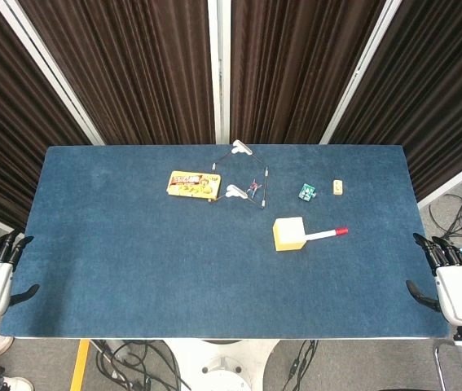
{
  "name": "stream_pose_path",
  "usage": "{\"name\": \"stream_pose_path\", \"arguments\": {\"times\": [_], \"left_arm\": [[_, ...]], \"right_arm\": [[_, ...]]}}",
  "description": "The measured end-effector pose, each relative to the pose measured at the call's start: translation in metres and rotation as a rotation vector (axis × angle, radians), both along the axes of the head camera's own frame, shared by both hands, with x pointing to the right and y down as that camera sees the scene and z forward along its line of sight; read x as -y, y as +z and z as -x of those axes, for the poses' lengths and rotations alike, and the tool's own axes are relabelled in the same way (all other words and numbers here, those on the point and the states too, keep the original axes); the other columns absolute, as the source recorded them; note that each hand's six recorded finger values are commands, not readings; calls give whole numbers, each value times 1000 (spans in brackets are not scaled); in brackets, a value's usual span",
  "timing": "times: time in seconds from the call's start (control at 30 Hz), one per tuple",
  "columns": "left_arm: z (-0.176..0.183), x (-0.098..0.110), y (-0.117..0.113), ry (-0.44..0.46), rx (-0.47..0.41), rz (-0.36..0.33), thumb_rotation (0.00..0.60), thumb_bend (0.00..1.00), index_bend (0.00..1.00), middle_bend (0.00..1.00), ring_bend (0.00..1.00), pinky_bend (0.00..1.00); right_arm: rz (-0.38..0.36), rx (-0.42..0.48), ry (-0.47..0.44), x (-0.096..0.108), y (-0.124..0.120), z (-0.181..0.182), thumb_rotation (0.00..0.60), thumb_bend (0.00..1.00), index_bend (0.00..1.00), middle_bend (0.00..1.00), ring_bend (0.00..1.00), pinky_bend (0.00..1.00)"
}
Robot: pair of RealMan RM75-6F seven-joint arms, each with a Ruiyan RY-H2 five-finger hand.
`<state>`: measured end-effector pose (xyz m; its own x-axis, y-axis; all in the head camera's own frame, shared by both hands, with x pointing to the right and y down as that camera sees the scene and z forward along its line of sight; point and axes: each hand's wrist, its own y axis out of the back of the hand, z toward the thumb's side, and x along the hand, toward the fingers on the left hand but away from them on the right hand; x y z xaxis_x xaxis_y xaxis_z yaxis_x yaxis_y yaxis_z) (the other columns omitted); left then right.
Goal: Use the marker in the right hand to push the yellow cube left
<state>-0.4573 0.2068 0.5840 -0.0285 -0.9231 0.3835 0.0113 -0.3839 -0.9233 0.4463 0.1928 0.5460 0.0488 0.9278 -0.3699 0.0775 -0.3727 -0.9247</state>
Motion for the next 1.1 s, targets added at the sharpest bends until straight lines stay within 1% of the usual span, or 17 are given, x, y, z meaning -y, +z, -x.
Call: {"name": "stream_pose_path", "arguments": {"times": [0.47, 0.53, 0.6, 0.63, 0.7, 0.77, 0.87, 1.0, 1.1], "left_arm": [[-2, 1, -4, 1, 4, -7, 600, 37, 213, 177, 131, 143], [-2, 2, -5, 3, 5, -8, 600, 37, 213, 177, 131, 143], [-2, 2, -5, 4, 2, -10, 600, 37, 213, 177, 131, 143], [-2, 2, -5, 3, 0, -11, 600, 37, 213, 177, 131, 143], [-2, 1, -6, 1, -1, -9, 600, 38, 213, 177, 131, 143], [-1, -2, -6, -5, 1, -5, 600, 37, 214, 177, 131, 143], [2, -4, -8, -17, 4, -5, 600, 37, 214, 177, 131, 143], [5, -7, -10, -28, 11, -4, 600, 37, 214, 177, 131, 143], [6, -8, -11, -33, 13, 0, 600, 36, 213, 177, 131, 143]], "right_arm": [[-7, 6, -12, 1, 0, 0, 600, 176, 99, 225, 109, 196], [1, 3, -25, 5, 3, 3, 600, 176, 133, 245, 109, 197], [15, -5, -45, 10, 8, 7, 600, 176, 220, 271, 109, 198], [23, -9, -57, 13, 11, 9, 600, 177, 245, 277, 109, 200], [42, -22, -88, 23, 21, 16, 600, 177, 280, 283, 109, 204], [64, -35, -117, 31, 31, 23, 600, 177, 283, 283, 109, 204], [108, -55, -165, 47, 53, 36, 600, 177, 285, 283, 109, 205], [165, -94, -222, 68, 90, 53, 600, 157, 285, 295, 109, 208], [185, -133, -246, 82, 116, 61, 600, 155, 285, 303, 109, 208]]}}
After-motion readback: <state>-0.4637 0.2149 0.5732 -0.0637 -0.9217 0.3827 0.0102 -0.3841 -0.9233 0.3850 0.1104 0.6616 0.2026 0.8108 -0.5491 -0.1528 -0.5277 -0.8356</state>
